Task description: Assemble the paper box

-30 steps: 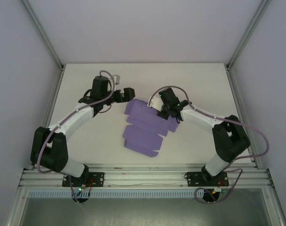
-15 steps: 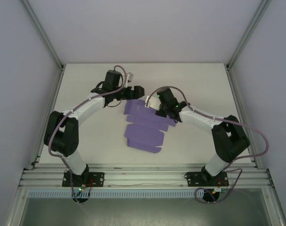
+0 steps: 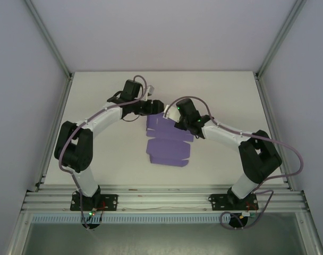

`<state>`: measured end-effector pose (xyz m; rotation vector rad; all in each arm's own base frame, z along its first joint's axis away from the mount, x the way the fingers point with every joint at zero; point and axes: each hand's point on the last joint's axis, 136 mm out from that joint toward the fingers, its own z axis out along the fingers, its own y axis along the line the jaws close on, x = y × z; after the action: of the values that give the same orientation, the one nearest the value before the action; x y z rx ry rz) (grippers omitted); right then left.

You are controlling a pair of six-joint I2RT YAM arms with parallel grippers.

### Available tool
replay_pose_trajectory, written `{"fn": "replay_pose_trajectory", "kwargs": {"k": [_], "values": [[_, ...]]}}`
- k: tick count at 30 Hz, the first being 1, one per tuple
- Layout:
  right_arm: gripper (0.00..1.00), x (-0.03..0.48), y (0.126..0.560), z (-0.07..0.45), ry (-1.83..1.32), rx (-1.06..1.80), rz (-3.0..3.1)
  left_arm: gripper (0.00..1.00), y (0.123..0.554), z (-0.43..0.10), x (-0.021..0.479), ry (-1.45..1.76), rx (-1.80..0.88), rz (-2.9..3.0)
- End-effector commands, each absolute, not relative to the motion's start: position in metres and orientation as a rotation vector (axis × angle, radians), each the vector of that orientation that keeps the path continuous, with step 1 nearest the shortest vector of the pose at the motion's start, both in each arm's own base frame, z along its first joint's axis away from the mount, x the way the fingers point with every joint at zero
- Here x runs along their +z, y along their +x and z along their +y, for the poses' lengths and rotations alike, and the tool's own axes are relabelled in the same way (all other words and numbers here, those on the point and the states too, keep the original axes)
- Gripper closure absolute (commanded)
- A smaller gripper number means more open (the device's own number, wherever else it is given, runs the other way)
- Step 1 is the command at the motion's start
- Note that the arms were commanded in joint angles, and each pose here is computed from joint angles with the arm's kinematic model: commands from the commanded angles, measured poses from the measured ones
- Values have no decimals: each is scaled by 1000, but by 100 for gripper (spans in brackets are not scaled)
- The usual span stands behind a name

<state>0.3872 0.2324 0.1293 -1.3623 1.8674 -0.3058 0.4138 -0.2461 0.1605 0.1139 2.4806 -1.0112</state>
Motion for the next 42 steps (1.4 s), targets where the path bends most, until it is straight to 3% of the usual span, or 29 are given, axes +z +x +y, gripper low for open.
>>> {"fn": "replay_pose_trajectory", "kwargs": {"k": [1,15,24,33,42], "values": [[100,157,398,231,-1224,-338,1822,33,405,-250,152,156,-923,2567],[100,165,412,235,-1068,-360,1771,36,418,-276,171,121,-1071,2532],[100,172,407,236,-1047,-331,1742,35,410,-275,162,149,-978,2582],[100,167,392,257,-1109,-176,1712,51,424,-310,187,70,-1332,2401],[100,169,389,255,-1105,-173,1702,65,435,-284,162,-82,-1106,2439]]}}
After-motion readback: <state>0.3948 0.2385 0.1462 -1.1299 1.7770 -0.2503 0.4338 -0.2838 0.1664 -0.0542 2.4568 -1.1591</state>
